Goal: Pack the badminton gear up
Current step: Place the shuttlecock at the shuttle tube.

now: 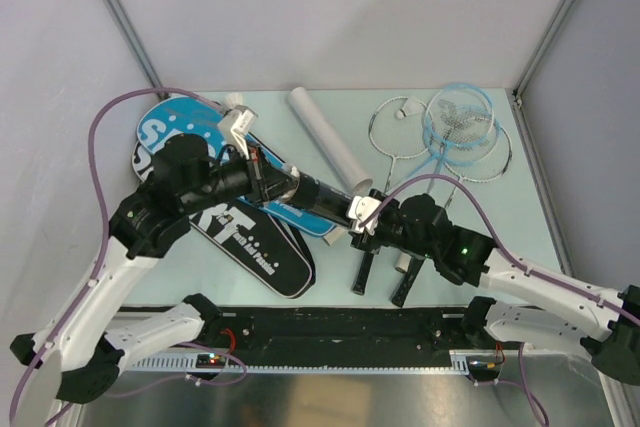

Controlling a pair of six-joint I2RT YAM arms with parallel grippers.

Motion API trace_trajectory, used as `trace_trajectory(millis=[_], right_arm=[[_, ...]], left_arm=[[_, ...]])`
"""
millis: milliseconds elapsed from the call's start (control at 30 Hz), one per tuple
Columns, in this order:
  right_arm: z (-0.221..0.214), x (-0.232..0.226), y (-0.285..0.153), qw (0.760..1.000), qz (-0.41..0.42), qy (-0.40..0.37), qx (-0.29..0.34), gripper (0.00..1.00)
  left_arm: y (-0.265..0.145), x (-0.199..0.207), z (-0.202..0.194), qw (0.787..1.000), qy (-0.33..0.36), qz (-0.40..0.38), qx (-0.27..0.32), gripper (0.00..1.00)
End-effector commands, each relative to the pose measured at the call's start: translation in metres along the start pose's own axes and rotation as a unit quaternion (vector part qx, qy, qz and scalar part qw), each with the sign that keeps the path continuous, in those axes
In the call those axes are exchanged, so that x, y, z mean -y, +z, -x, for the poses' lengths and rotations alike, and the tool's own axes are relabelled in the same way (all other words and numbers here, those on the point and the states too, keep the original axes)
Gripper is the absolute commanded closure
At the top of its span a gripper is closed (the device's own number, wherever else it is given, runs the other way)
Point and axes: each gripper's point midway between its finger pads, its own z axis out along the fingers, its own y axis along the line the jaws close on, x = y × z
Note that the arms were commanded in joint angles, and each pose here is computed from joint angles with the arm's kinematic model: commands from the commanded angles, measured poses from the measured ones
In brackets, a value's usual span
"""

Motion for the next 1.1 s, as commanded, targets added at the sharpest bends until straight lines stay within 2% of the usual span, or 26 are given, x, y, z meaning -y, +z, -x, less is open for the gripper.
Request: trace_trajectory(millis=[0,167,333,400,567,700,900,1067], right_arm=[[0.054,0.025,0.001,0.996,-0.036,-0.012,0.076,0.69],[0.065,0.028,0.009,0.994,-0.042,-0.009,0.098,0.7],[0.07,0.03,0.018,0.993,-0.045,0.001,0.106,0.7],[0.074,0.03,0.021,0.993,-0.045,0.008,0.112,0.7],[0.075,0.027,0.024,0.992,-0.038,0.018,0.117,0.71],[0.071,0.025,0.024,0.993,-0.033,0.021,0.109,0.71],[0.064,0.02,0.024,0.995,-0.024,0.023,0.095,0.71],[0.062,0.017,0.024,0.995,-0.018,0.023,0.092,0.71]], left_arm=[[0.006,-0.002,-0.016,0.999,0.01,-0.016,-0.028,1.0],[0.017,-0.009,-0.035,0.998,-0.002,-0.017,-0.059,1.0],[0.021,-0.012,-0.042,0.998,-0.014,-0.011,-0.062,0.99],[0.023,-0.013,-0.044,0.998,-0.023,-0.011,-0.062,0.94],[0.019,-0.014,-0.043,0.998,-0.03,-0.003,-0.048,0.63],[0.007,-0.009,-0.027,1.0,-0.009,-0.003,-0.015,0.47],[-0.014,0.011,0.003,0.999,0.012,-0.022,0.033,0.43],[-0.029,0.011,0.02,0.997,0.025,-0.004,0.075,0.4]])
